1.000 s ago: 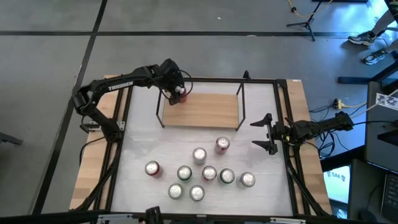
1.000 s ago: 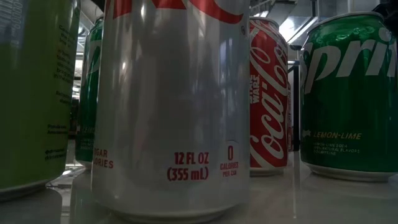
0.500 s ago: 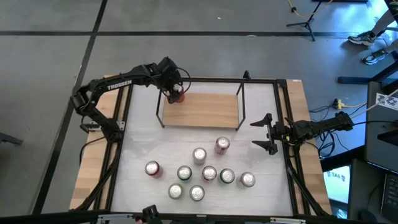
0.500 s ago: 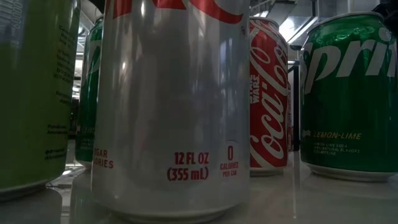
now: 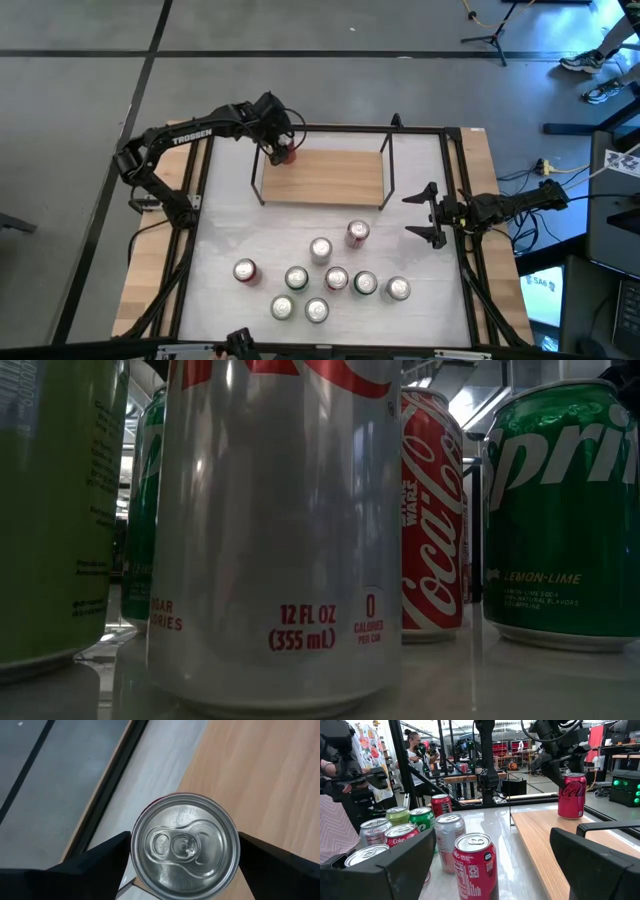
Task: Place canned beverage on shelf
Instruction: Put the top red soda can on the shelf, then put the red white soda can on the shelf
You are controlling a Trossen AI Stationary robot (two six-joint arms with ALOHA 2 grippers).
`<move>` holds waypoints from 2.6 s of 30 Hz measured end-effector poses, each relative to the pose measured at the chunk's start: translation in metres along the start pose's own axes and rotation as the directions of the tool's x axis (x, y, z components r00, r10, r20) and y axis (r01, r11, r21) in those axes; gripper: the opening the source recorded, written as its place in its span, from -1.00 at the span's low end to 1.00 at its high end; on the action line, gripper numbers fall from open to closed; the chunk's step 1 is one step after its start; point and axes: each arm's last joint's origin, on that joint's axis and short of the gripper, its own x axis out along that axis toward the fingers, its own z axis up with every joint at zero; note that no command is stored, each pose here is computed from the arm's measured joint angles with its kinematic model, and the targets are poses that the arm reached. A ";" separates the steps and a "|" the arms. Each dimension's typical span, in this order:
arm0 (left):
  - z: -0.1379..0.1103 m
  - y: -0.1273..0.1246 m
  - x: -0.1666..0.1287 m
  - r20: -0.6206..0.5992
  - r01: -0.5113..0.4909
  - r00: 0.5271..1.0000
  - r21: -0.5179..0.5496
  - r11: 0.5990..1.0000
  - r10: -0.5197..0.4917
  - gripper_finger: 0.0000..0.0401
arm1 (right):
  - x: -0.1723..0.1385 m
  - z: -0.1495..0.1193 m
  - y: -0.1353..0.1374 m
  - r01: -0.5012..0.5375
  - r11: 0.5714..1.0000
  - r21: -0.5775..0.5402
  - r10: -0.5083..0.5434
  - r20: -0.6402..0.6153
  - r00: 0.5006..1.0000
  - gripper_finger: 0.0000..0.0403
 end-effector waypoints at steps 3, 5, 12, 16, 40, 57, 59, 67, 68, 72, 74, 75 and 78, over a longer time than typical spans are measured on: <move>0.000 0.000 0.000 0.000 0.000 1.000 0.000 1.000 0.000 0.68 | 0.000 0.000 0.000 0.000 1.000 0.000 0.000 0.000 1.000 0.93; 0.000 0.000 0.000 -0.001 0.000 1.000 0.001 1.000 0.000 0.68 | 0.000 0.000 0.000 0.000 1.000 0.000 0.000 0.000 1.000 0.93; 0.000 0.000 0.000 0.002 0.013 1.000 0.013 1.000 -0.013 0.68 | 0.000 0.000 0.000 -0.001 1.000 0.000 0.001 0.000 1.000 0.93; 0.000 0.000 0.000 0.001 0.010 1.000 0.041 0.999 -0.010 0.68 | 0.000 0.000 0.000 -0.001 1.000 0.000 0.001 0.000 1.000 0.93; 0.000 0.000 0.000 -0.006 -0.016 1.000 0.047 0.999 0.017 0.98 | 0.000 0.000 0.000 -0.002 1.000 0.000 0.002 -0.001 1.000 0.93; 0.022 -0.005 -0.033 0.030 -0.107 0.994 0.084 0.991 0.104 0.94 | -0.001 0.011 0.001 -0.015 0.999 0.052 0.009 0.110 0.994 0.93; 0.023 -0.008 -0.035 0.027 -0.098 0.995 0.091 0.991 0.096 0.94 | -0.001 0.011 0.001 -0.015 0.999 0.052 0.009 0.111 0.994 0.93; 0.037 -0.026 -0.049 0.071 -0.073 0.995 0.140 0.987 0.063 0.94 | -0.002 0.020 0.001 -0.029 0.997 0.078 0.013 0.201 0.979 0.93; 0.040 -0.029 -0.052 0.085 -0.072 0.995 0.147 0.987 0.060 0.94 | -0.002 0.021 0.001 -0.032 0.996 0.082 0.013 0.216 0.976 0.93; 0.051 -0.040 -0.065 0.139 -0.060 0.989 0.147 0.987 0.040 0.94 | -0.004 0.028 0.001 -0.045 0.994 0.100 0.014 0.287 0.958 0.93; 0.054 -0.047 -0.070 0.159 -0.048 0.987 0.141 0.989 0.025 0.94 | -0.005 0.032 0.001 -0.055 0.991 0.120 0.014 0.318 0.948 0.93; 0.056 -0.050 -0.072 0.166 -0.039 0.986 0.141 0.989 0.015 0.94 | -0.006 0.034 0.001 -0.065 0.987 0.145 0.014 0.332 0.943 0.93; 0.059 -0.061 -0.077 0.185 0.007 0.982 0.136 0.991 -0.032 0.94 | -0.006 0.042 0.002 -0.092 0.973 0.211 0.015 0.342 0.939 0.93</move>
